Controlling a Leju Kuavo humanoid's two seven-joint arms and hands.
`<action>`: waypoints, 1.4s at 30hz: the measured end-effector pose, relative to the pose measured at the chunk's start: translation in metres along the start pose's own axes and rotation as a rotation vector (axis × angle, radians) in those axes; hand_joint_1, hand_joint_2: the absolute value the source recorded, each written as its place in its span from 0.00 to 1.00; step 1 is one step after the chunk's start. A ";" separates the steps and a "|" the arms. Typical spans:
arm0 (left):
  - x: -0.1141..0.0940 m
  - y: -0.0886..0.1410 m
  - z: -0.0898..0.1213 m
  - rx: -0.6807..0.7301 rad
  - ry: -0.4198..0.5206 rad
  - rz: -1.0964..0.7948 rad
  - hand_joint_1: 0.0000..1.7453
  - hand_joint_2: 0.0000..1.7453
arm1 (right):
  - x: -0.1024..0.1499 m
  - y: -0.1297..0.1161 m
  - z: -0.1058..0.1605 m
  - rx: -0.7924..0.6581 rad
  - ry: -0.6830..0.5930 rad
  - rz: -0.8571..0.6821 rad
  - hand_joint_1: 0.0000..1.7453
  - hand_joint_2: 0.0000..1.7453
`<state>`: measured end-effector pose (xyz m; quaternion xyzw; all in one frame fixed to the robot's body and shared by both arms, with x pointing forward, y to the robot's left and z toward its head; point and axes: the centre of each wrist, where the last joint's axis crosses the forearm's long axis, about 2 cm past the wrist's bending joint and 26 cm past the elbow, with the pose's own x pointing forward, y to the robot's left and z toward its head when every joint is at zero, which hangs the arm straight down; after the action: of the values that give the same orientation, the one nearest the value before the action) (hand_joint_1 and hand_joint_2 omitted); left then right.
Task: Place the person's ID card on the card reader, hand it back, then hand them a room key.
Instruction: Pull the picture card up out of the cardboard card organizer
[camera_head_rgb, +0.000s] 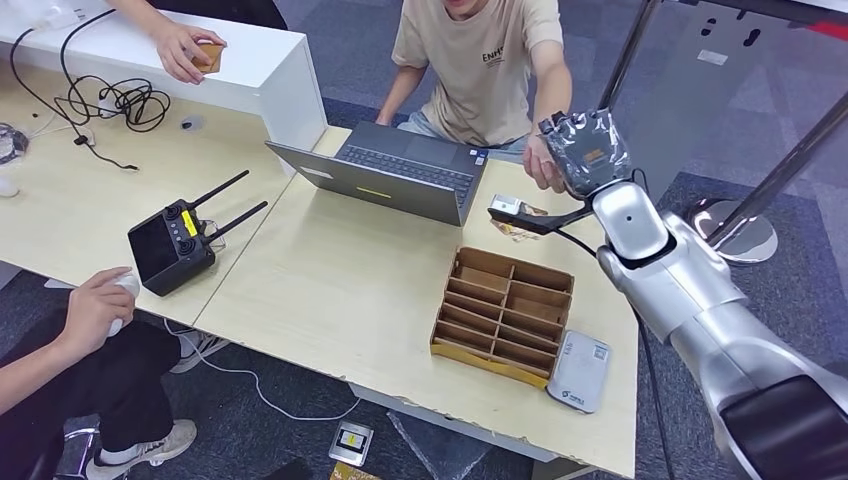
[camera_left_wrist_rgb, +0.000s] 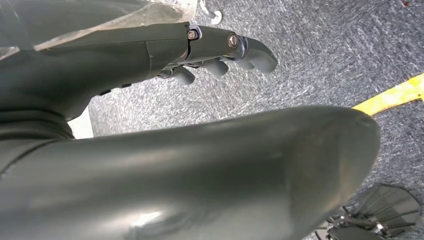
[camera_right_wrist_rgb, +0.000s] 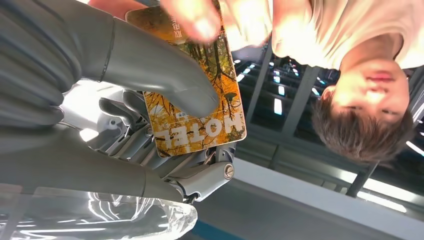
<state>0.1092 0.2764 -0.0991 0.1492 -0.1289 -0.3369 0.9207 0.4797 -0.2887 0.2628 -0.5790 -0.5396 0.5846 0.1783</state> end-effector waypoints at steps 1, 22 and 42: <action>0.000 0.000 0.000 0.000 -0.001 -0.002 0.00 0.00 | 0.000 0.001 0.000 0.003 -0.001 0.001 1.00 1.00; 0.003 0.001 0.000 0.004 -0.023 -0.070 0.00 0.00 | -0.007 0.008 0.005 0.026 0.107 -0.147 0.00 0.00; -0.021 -0.018 0.004 0.016 0.017 -0.048 0.00 0.00 | 0.045 -0.011 0.060 -0.334 0.323 -0.725 0.00 0.00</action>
<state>0.0819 0.2762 -0.1046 0.1624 -0.1203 -0.3566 0.9121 0.4114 -0.2728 0.2350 -0.4572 -0.7603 0.2907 0.3583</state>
